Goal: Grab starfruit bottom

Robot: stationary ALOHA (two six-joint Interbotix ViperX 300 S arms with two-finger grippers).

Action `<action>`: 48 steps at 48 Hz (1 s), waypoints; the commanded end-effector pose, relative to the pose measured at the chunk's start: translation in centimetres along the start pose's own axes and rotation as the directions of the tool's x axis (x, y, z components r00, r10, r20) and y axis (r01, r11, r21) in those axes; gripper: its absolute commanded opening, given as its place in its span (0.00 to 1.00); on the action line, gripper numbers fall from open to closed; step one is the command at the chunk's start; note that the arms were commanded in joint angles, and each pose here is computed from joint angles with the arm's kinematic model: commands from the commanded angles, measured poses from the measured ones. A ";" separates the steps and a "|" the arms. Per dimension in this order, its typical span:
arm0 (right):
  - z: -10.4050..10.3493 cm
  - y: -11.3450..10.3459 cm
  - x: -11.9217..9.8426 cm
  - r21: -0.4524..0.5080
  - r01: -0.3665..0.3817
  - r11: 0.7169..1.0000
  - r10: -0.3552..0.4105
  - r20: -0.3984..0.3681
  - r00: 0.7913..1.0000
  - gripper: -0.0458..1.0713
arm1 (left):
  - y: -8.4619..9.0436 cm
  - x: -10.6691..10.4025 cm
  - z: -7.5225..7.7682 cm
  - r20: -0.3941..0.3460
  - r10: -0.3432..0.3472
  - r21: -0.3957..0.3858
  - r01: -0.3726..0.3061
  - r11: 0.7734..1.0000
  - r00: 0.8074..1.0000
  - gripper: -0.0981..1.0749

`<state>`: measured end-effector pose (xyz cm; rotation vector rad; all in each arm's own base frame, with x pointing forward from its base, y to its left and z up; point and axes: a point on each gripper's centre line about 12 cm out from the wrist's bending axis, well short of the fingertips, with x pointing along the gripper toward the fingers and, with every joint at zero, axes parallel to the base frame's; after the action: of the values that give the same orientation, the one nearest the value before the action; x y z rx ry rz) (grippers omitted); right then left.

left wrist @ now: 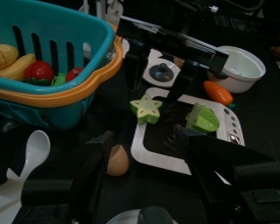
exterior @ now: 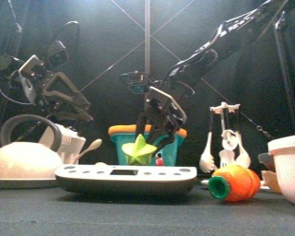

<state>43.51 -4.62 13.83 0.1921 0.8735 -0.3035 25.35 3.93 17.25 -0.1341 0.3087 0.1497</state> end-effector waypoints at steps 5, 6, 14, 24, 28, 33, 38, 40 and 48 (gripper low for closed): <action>1.3 0.5 -0.9 -0.008 -0.015 1.000 0.015 0.041 0.999 0.71 | 0.0 0.1 0.5 0.015 0.000 0.005 0.000 1.000 1.000 0.88; 1.3 0.7 -1.0 -0.012 -0.017 1.000 0.017 0.043 0.999 0.70 | 0.0 0.1 0.5 0.015 0.000 0.005 0.000 1.000 1.000 0.88; 1.6 1.7 -1.9 -0.046 -0.030 0.998 0.033 0.064 0.997 0.69 | 0.0 0.1 0.5 0.014 0.001 0.004 -0.001 1.000 1.000 0.88; 2.3 2.7 -3.8 -0.057 -0.043 0.997 0.048 0.089 0.995 0.69 | 0.0 0.1 0.5 0.017 0.000 0.002 0.000 1.000 1.000 0.88; 2.4 3.3 -4.4 -0.066 -0.052 0.996 0.059 0.099 0.993 0.69 | 0.0 0.1 0.5 0.017 -0.001 0.004 0.000 1.000 1.000 0.88; 2.4 3.6 -4.6 -0.073 -0.058 0.996 0.065 0.103 0.993 0.69 | 0.0 0.1 0.6 0.018 -0.001 0.004 0.001 1.000 1.000 0.88; 2.5 3.5 -4.6 -0.085 -0.054 0.995 0.063 0.107 0.992 0.69 | -0.1 0.1 0.3 0.010 -0.003 0.007 0.003 1.000 1.000 0.88; 2.5 3.3 -4.5 -0.088 -0.048 0.995 0.057 0.107 0.993 0.69 | -0.1 0.1 0.3 0.010 -0.006 0.010 0.006 1.000 1.000 0.88; 2.4 3.3 -4.7 -0.107 -0.043 0.993 0.055 0.111 0.992 0.69 | -0.3 0.0 0.2 0.005 -0.017 0.025 0.017 1.000 1.000 0.88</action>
<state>43.40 -1.30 16.69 0.0951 0.8299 -0.2254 25.13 3.74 16.95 -0.1189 0.3201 0.1365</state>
